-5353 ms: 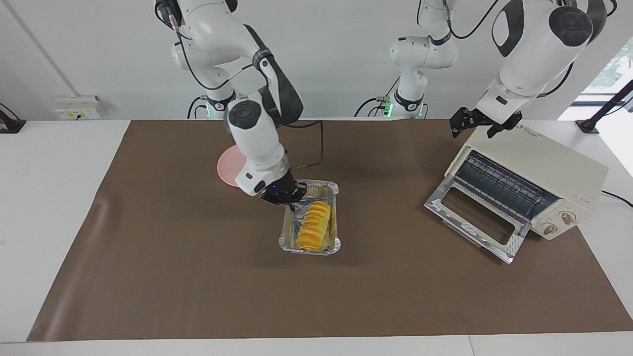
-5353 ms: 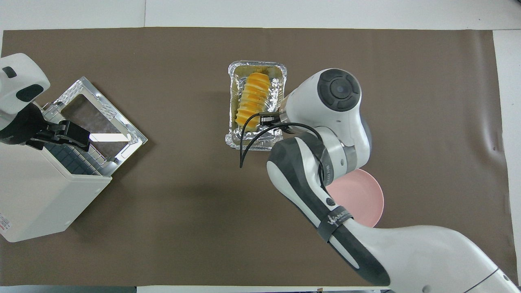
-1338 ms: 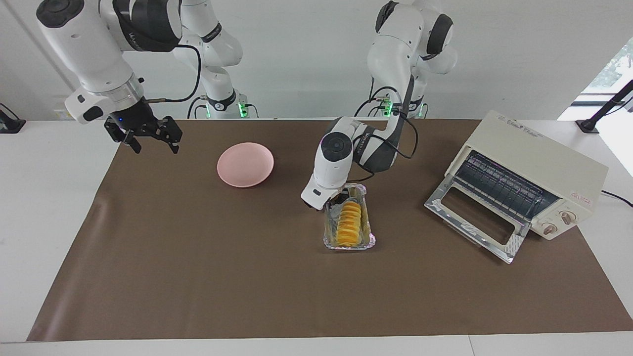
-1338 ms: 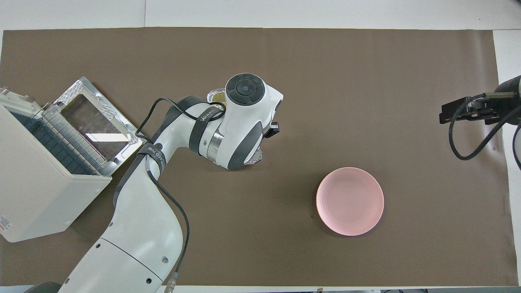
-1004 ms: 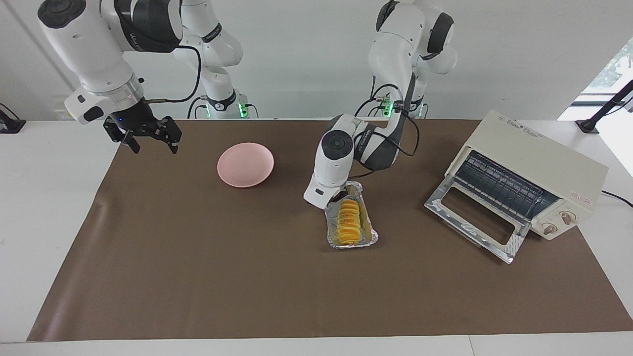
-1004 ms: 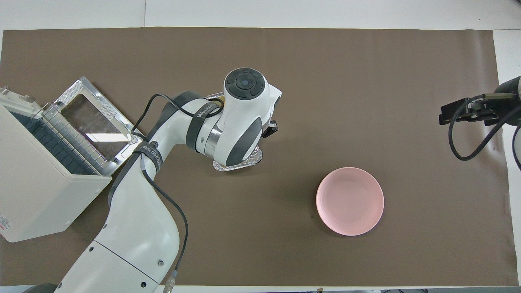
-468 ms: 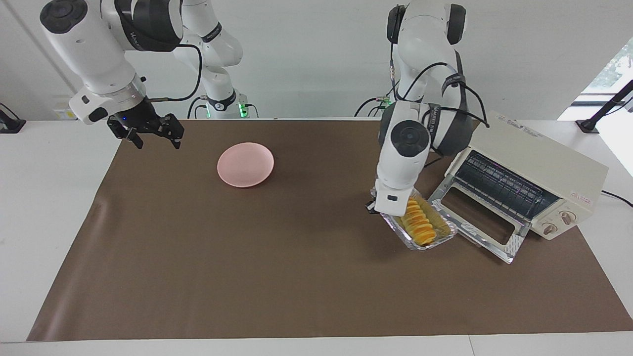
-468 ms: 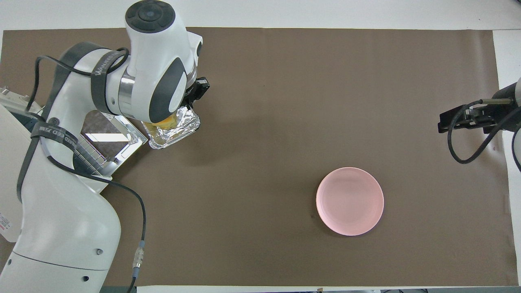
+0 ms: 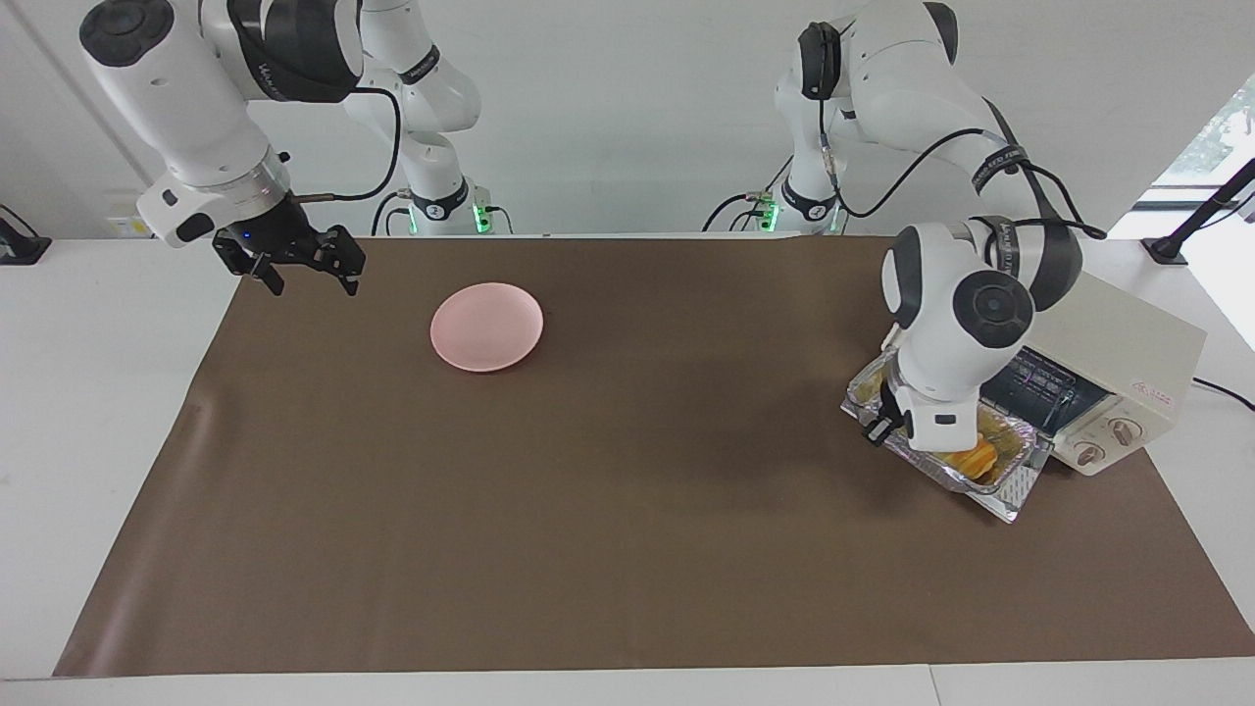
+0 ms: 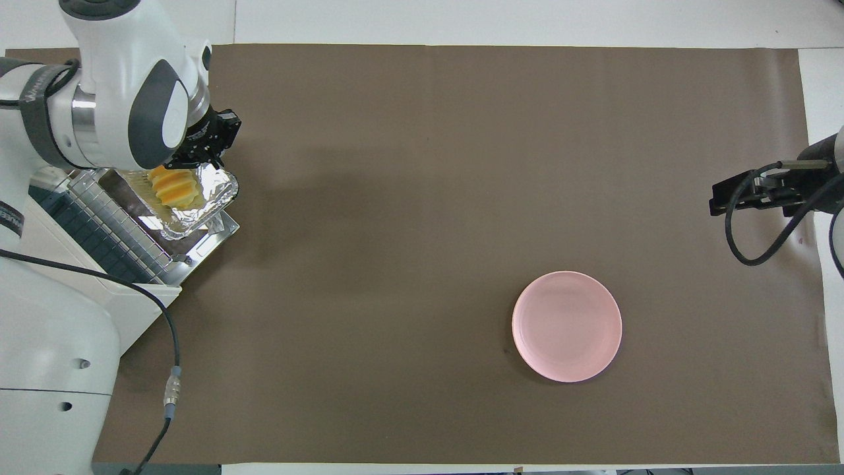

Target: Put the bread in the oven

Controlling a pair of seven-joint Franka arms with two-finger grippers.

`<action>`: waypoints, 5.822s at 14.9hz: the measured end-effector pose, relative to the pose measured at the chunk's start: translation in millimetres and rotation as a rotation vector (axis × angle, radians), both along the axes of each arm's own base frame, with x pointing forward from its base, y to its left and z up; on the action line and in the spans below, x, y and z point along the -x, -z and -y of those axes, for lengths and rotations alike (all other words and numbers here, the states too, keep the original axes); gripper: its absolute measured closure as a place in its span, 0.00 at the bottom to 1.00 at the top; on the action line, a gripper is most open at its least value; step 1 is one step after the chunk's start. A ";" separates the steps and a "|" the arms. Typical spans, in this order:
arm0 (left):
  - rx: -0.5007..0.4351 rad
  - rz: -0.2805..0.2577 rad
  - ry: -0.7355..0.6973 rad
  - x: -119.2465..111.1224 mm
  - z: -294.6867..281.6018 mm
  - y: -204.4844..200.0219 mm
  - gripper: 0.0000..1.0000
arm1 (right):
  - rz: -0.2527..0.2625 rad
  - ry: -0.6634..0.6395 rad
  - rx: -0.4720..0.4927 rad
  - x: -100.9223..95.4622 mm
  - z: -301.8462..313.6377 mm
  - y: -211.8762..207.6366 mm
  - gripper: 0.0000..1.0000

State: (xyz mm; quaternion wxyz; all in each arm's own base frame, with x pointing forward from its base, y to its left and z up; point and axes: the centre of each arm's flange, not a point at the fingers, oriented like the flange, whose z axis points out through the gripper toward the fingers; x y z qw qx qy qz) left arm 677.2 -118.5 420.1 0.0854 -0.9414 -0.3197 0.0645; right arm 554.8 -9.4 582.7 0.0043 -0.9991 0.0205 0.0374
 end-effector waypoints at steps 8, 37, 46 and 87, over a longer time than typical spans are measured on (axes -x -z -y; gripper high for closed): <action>0.024 -0.126 -0.036 11.4 -84.8 22.3 0.98 | 0.000 0.000 0.000 0.0 0.0 0.0 0.00; -0.025 -0.119 -0.097 31.0 -130.4 3.5 0.28 | 0.000 0.000 0.000 0.0 0.0 0.0 0.00; 0.092 -0.034 0.427 30.6 -102.7 -94.5 0.00 | 0.000 0.000 0.000 0.0 0.0 0.0 0.00; 0.264 -0.019 0.867 131.3 -83.0 -172.7 0.00 | 0.000 0.000 0.000 0.0 0.0 0.0 0.00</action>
